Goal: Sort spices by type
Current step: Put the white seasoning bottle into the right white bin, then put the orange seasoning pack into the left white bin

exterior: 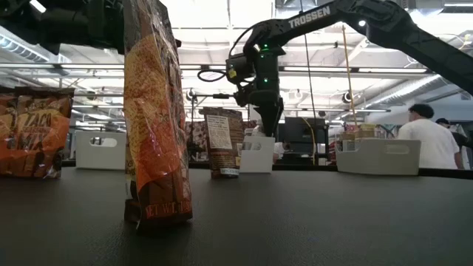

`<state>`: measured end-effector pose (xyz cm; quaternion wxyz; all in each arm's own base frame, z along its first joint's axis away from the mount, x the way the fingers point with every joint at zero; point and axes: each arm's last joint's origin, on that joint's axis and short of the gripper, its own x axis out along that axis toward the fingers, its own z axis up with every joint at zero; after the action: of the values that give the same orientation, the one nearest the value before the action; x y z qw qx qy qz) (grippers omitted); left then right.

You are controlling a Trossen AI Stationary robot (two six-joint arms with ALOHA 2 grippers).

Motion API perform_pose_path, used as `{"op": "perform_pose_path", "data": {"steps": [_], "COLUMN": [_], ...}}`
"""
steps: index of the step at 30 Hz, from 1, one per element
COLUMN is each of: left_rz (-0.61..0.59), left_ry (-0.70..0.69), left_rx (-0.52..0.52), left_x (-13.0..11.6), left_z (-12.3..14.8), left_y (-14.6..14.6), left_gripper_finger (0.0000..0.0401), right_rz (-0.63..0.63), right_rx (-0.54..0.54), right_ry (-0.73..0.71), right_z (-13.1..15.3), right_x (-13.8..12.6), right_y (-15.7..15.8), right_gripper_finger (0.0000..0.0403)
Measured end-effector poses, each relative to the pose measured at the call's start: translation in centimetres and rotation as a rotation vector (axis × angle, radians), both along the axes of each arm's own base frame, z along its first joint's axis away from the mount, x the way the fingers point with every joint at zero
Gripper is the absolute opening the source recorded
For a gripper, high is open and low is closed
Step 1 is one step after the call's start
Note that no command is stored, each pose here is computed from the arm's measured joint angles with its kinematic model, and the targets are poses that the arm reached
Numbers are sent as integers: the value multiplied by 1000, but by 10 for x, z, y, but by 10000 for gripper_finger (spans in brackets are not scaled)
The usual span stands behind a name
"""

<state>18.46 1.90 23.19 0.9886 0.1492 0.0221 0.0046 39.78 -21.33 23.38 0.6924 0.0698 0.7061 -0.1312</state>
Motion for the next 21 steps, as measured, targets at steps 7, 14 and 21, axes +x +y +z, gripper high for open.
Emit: {"op": "perform_pose_path", "data": {"steps": [7,14,21], "left_rz": [-3,-3,-3], "left_ry": [-1,-1,-1], "left_rx": [25,27,27], "left_x": [0,0,0], "left_z": [0,1,1], "left_y": [0,0,0], "left_gripper_finger": [338,338,338], "right_rz": [12,20,1], "right_rx": [-74,-76,-69], "right_ry": [44,58,53], "right_z": [0,3,26], "right_x": [2,0,-2], "right_y": [4,6,15], "right_gripper_finger": [254,286,290]}}
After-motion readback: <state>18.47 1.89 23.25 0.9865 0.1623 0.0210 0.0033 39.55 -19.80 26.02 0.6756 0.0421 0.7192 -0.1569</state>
